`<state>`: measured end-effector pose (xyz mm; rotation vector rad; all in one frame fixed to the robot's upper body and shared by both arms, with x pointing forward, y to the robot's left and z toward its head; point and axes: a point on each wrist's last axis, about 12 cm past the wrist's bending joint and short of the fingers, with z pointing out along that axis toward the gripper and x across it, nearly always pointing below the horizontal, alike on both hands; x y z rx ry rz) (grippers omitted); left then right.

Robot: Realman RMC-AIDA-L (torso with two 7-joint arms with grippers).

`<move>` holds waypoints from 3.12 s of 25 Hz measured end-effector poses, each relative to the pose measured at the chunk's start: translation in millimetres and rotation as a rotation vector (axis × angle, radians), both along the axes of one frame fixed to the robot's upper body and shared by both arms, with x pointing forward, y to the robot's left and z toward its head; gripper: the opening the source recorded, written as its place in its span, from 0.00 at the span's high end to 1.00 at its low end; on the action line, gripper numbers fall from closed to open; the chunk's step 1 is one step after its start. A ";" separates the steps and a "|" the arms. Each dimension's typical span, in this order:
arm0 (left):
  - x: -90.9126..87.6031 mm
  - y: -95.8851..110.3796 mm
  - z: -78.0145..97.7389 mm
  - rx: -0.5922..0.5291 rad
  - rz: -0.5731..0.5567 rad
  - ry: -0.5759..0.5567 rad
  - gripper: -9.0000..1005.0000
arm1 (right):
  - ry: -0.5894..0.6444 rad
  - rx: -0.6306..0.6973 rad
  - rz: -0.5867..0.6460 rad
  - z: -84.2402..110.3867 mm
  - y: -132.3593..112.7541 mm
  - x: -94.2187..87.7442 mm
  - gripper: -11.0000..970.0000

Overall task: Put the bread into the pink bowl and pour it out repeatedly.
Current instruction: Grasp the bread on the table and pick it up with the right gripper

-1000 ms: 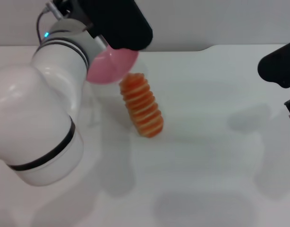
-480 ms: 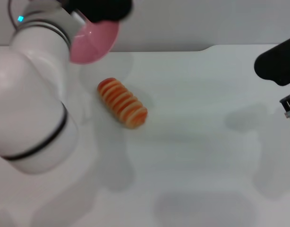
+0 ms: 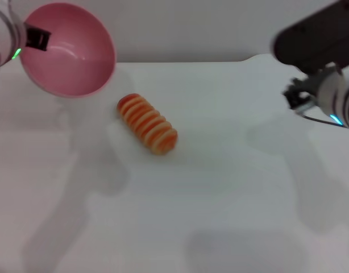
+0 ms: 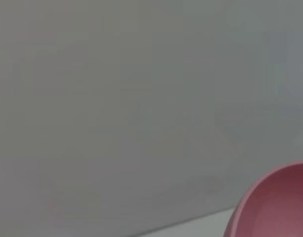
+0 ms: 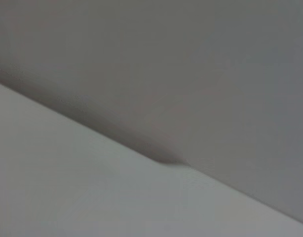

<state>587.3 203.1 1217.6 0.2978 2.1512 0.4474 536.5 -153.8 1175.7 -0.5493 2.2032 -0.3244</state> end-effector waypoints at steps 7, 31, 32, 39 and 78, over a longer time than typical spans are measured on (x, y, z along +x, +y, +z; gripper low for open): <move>0.3 7.9 -7.3 -0.015 0.019 0.019 0.95 | -0.062 0.069 0.173 9.4 32.9 8.7 0.59; 7.0 6.0 -14.8 -0.025 -0.013 0.046 0.95 | 0.045 0.225 0.237 -16.5 57.0 22.7 0.42; 7.0 6.0 -15.0 -0.025 -0.014 0.047 0.95 | 0.044 0.230 0.237 -16.4 57.8 23.0 0.42; 7.6 8.8 -14.7 -0.020 -0.011 0.050 0.95 | 0.111 0.324 0.244 -21.3 66.5 29.6 0.42; 7.9 5.1 -13.9 -0.007 -0.031 0.050 0.95 | 0.363 0.548 0.279 -85.6 81.3 70.4 0.42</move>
